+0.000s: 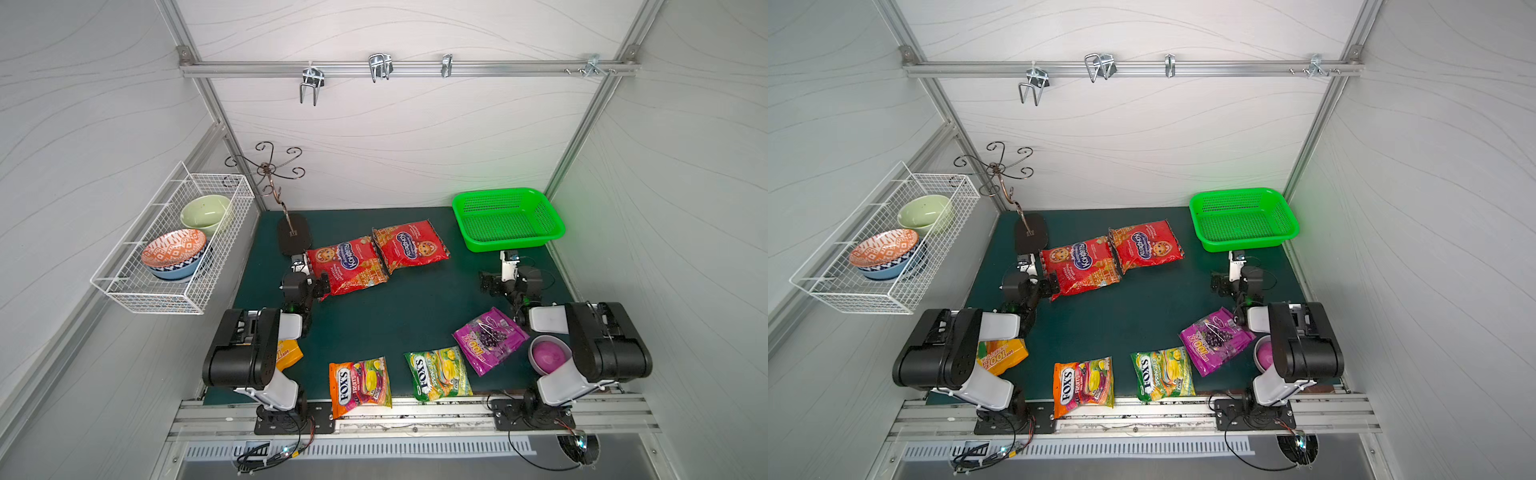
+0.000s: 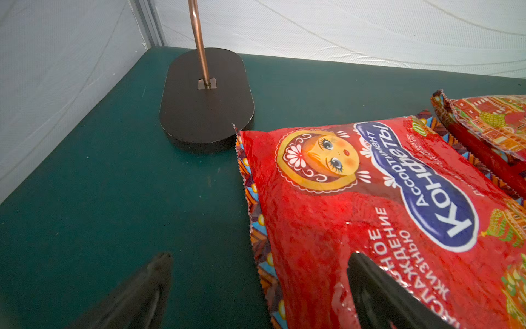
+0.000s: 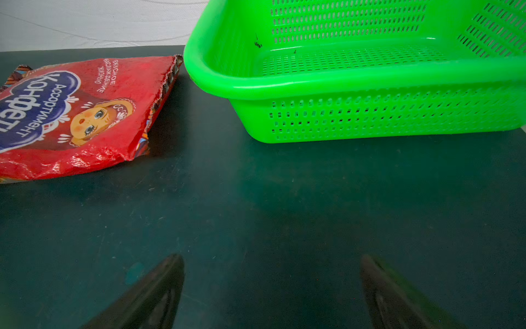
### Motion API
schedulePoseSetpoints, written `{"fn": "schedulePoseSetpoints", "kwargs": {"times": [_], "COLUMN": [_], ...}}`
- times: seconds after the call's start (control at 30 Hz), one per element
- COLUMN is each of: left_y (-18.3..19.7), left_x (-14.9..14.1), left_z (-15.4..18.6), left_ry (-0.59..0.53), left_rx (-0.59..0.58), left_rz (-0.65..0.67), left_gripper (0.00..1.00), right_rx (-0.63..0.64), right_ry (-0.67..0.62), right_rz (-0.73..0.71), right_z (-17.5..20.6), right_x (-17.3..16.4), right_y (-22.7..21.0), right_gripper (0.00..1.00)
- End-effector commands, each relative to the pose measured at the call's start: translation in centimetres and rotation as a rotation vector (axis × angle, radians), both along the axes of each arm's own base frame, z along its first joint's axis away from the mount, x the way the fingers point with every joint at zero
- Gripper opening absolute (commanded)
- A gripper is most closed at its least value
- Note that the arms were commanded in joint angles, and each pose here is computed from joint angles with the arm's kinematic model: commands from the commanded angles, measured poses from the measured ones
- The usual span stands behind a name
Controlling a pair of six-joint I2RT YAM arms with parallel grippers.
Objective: Put the candies in the basket
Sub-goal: Pick up the candy at the center of the board.
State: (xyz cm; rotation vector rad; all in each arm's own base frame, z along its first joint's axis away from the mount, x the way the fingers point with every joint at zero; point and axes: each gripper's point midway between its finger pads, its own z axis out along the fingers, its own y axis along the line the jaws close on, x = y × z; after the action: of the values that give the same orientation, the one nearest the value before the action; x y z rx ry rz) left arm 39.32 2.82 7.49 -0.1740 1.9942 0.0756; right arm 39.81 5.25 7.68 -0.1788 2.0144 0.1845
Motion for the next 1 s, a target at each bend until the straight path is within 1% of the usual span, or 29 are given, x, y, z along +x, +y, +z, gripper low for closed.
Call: {"fn": "schedulePoseSetpoints", "kwargs": {"times": [0.0, 0.97], "left_y": [-0.29, -0.33], "left_x": [0.79, 0.79], "left_z": [1.54, 1.55], "left_ry": [-0.054, -0.051], "left_rx": [-0.001, -0.002], "left_rz": [-0.012, -0.014], "left_gripper": [1.0, 1.0], "right_rx": [0.005, 0.011], "right_ry": [-0.011, -0.01], "right_rz": [0.006, 0.004], "right_z": [0.38, 0.38], "right_x": [0.34, 0.25], "right_y": [0.05, 0.01], "right_gripper": [0.99, 0.99]}}
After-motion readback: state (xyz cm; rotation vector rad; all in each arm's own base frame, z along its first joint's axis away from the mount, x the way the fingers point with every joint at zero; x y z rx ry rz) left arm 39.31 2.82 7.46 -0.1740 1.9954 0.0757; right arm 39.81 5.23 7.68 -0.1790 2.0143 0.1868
